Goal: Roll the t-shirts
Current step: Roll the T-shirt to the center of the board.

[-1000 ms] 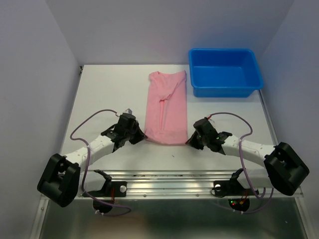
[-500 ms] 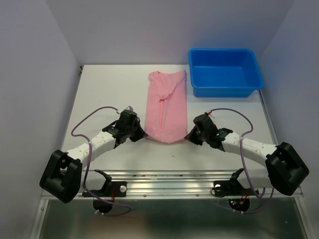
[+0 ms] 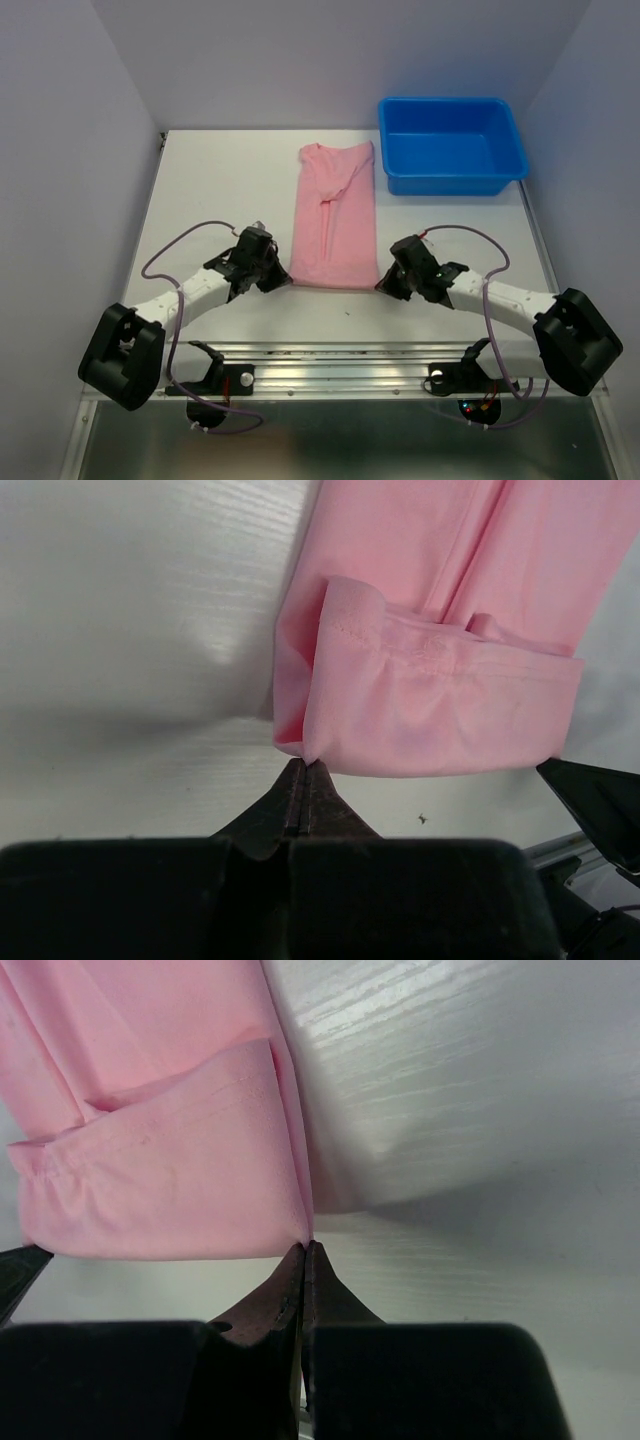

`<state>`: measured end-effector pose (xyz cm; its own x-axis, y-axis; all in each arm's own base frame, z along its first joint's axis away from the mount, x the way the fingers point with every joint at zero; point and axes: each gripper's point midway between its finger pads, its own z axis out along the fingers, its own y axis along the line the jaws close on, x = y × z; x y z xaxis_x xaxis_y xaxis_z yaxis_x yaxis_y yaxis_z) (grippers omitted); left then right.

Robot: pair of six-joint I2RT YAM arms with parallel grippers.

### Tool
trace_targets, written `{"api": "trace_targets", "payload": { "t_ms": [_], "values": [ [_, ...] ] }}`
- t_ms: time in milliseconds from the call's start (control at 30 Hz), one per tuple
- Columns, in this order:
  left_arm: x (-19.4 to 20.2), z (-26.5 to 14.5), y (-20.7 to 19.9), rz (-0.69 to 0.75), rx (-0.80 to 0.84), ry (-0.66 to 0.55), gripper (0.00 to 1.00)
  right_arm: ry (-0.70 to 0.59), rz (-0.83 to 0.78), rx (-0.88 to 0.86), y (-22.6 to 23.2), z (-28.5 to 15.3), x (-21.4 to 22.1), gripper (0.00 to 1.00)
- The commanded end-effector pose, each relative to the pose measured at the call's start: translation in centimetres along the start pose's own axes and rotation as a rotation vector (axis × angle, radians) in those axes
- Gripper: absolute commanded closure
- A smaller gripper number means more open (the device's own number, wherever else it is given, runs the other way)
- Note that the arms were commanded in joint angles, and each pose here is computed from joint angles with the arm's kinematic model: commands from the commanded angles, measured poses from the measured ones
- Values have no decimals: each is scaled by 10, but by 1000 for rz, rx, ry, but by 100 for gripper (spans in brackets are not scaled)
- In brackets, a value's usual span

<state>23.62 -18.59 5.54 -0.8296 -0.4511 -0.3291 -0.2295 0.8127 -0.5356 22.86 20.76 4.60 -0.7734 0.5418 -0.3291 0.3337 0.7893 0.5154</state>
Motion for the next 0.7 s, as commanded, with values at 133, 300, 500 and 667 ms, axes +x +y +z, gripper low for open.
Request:
{"api": "trace_targets", "payload": {
  "t_ms": [133, 300, 500, 667],
  "values": [
    [12, -6, 16, 5, -7, 7, 100, 52, 1, 0, -11, 1, 13, 99],
    [10, -7, 16, 20, 1, -3, 84, 39, 6, 9, -15, 0, 12, 79],
    [9, -4, 17, 49, -2, -9, 55, 11, 37, 21, -25, -1, 11, 67],
    [5, -4, 22, 31, -20, -43, 57, 9, 37, -10, -17, -3, 9, 61]
  ]
}}
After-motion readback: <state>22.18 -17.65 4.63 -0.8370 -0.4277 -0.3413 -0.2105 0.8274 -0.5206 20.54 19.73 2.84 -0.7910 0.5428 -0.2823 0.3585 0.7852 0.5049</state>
